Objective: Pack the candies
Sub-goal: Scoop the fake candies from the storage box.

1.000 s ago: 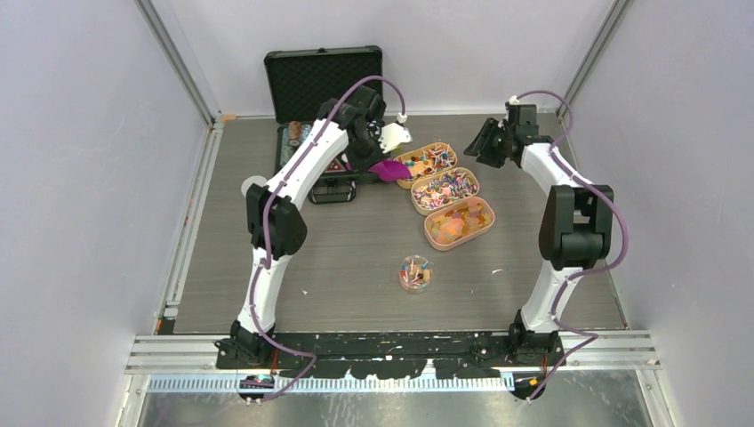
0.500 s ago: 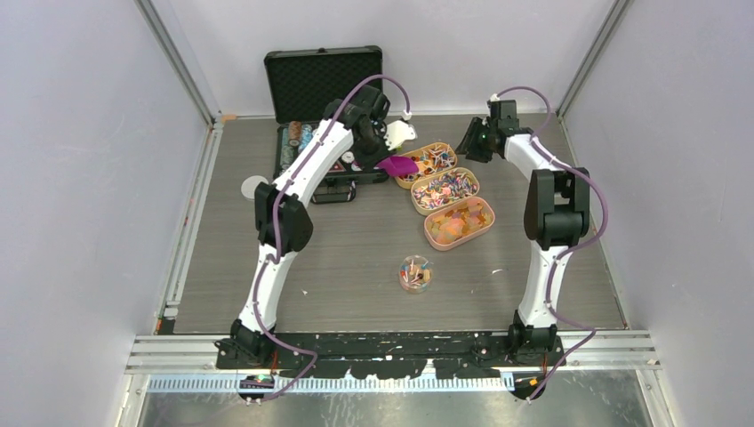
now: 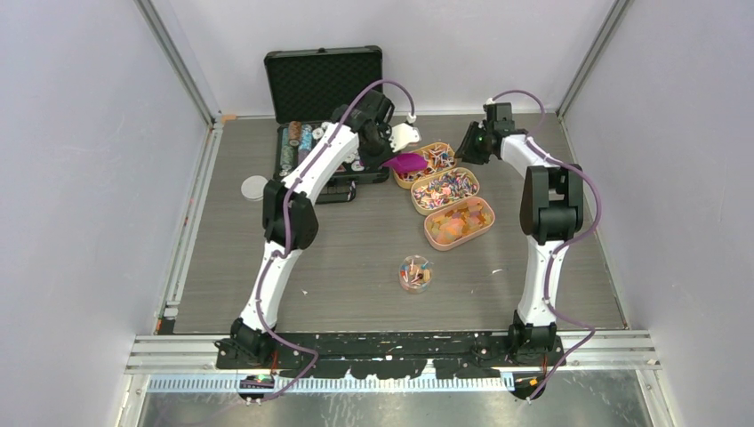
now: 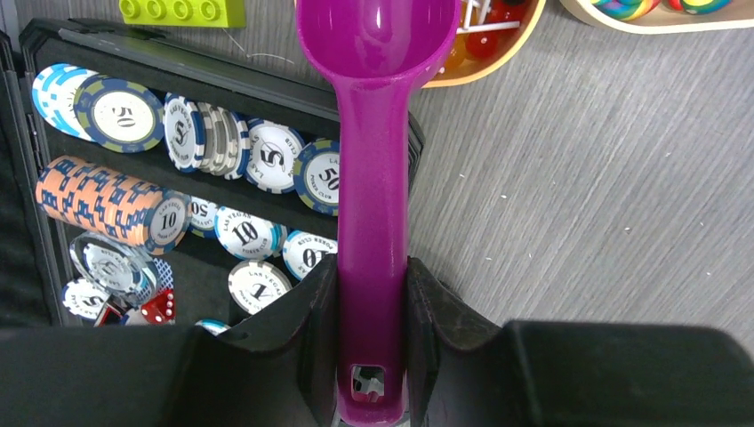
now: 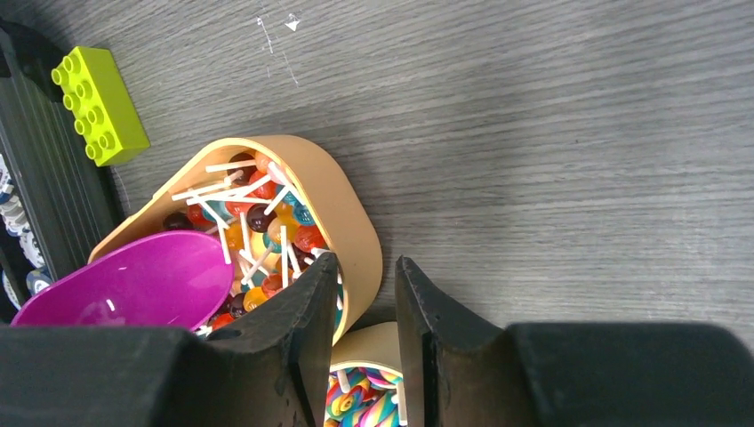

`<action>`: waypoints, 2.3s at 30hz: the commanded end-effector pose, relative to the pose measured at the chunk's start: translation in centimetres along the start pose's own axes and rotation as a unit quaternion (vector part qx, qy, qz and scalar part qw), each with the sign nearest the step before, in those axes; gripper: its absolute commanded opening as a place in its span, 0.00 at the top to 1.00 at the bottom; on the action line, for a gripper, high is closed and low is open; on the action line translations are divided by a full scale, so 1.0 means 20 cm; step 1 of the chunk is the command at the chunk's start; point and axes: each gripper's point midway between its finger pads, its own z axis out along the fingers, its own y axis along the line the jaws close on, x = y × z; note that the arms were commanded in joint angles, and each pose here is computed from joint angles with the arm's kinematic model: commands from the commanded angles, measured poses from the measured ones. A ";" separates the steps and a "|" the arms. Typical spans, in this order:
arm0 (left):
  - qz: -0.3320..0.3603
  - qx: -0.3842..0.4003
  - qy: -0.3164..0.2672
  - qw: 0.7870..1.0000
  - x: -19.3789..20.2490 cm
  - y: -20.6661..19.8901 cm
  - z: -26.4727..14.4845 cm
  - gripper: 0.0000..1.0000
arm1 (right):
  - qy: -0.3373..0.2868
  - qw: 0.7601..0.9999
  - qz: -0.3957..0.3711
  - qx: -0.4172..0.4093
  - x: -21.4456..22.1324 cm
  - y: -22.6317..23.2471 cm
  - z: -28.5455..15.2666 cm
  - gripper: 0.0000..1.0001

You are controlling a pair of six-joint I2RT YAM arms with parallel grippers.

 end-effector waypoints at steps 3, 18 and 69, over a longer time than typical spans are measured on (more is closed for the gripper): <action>0.015 -0.016 -0.007 1.000 -0.04 0.05 0.01 1.00 | -0.021 0.999 -0.028 -0.014 -0.09 0.08 -0.01 0.68; 0.006 0.001 -0.029 1.000 -0.09 0.00 0.18 1.00 | -0.008 0.999 -0.034 -0.020 -0.03 0.09 0.04 0.74; -0.028 -0.035 -0.091 0.995 -0.17 0.02 0.16 1.00 | -0.062 0.995 0.023 -0.074 -0.22 0.20 -0.05 0.79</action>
